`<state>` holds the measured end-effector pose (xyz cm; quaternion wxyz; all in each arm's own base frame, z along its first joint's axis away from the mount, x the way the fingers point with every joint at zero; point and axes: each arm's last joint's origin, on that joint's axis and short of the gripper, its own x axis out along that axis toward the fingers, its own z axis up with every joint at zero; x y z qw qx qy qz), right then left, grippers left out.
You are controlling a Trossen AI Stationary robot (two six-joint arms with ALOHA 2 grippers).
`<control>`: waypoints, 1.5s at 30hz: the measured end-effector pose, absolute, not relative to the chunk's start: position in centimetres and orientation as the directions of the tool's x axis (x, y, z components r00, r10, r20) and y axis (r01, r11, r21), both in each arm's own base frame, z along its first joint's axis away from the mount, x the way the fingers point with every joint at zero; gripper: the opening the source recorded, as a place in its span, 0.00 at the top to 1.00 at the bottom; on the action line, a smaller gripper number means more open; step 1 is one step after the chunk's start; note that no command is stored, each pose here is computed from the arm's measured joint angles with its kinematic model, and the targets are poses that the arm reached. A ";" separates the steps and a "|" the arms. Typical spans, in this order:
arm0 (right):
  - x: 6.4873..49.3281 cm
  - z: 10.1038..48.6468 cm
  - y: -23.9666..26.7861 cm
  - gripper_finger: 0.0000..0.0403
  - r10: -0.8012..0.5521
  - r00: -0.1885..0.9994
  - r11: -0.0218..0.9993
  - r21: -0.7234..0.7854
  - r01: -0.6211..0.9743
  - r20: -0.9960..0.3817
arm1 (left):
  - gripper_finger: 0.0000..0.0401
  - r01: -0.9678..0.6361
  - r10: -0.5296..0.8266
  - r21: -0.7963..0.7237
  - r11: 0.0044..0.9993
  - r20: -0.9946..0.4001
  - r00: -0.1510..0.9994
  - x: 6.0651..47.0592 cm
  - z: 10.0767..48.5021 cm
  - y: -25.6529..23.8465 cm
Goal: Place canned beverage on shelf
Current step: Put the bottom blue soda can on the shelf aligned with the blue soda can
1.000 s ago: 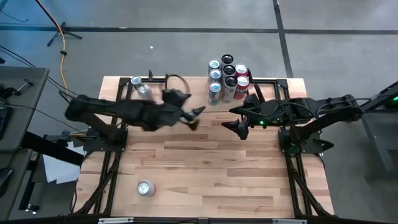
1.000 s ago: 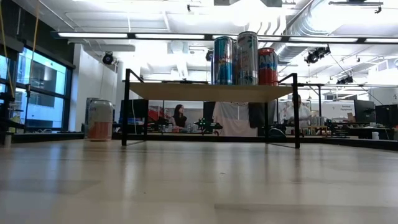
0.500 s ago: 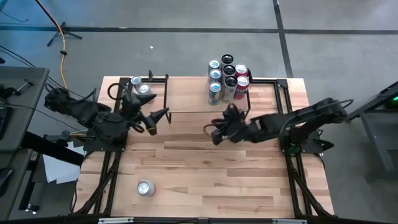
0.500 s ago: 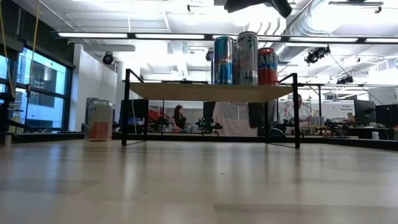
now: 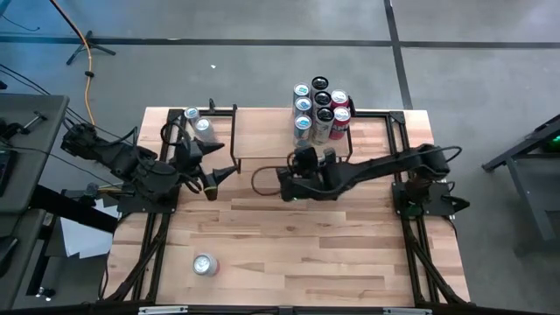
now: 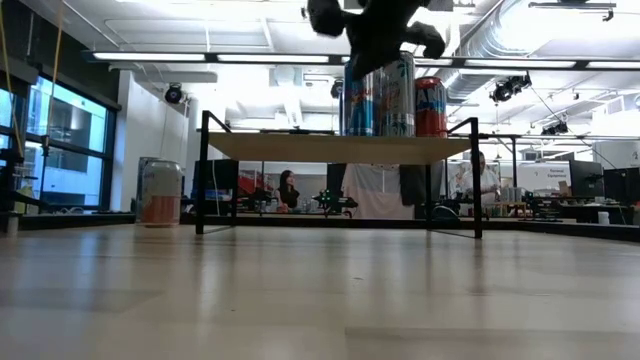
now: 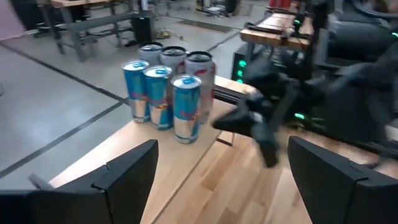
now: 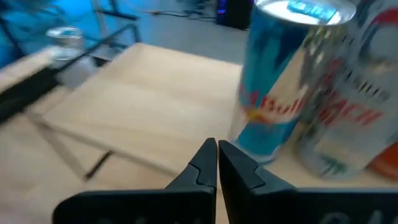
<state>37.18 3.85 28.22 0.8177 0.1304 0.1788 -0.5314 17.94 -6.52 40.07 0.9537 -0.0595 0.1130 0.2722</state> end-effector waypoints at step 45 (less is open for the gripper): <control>38.9 28.7 -0.2 1.00 -0.902 0.193 0.241 -0.077 0.968 -0.387 | 0.21 -0.448 0.424 -0.023 0.894 -0.286 0.860 18.0 39.9 -6.7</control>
